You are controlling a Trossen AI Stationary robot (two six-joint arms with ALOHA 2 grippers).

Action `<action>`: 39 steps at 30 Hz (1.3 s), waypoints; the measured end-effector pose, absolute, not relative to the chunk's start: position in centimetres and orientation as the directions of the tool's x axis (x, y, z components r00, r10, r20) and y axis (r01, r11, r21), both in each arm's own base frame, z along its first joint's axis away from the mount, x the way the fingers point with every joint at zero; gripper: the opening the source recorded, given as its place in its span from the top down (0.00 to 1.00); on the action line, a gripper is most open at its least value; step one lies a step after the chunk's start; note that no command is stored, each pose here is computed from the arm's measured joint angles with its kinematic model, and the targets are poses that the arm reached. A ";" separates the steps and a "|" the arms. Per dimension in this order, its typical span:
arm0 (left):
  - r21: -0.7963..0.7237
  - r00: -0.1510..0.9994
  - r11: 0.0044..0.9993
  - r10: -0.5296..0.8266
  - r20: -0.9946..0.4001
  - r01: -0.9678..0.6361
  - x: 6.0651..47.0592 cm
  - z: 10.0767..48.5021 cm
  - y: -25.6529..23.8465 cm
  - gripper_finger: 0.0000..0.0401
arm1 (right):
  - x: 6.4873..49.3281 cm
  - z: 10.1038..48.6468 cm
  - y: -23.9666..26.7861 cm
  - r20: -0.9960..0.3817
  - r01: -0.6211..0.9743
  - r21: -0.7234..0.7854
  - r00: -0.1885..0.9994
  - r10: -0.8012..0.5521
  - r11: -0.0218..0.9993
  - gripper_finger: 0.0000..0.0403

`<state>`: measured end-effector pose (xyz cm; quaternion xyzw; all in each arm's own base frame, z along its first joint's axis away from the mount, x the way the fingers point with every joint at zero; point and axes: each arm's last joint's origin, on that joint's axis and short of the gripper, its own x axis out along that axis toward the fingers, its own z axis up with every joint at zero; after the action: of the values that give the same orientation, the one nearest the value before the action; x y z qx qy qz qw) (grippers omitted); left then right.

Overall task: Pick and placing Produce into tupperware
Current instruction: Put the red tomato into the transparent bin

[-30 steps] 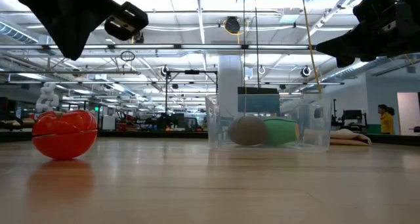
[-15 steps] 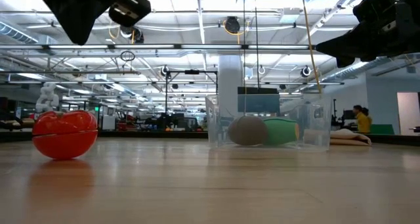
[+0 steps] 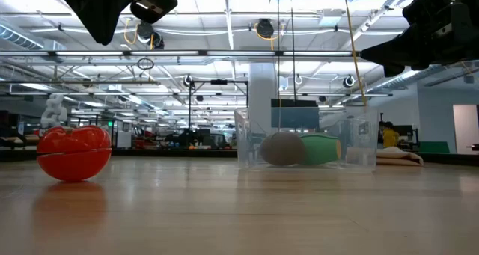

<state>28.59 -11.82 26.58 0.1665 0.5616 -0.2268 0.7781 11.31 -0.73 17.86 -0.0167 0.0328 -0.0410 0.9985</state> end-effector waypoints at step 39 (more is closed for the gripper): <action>-0.018 0.260 0.876 -0.163 -0.952 0.481 28.5 26.5 -11.8 0.55 | 11.3 17.9 -0.7 -0.064 0.082 -0.028 0.994 -0.083 0.996 1.00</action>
<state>28.54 -11.76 26.52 0.1390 0.5721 -0.2060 0.7816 11.31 -0.74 17.85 -0.0129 0.0328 -0.0413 0.9985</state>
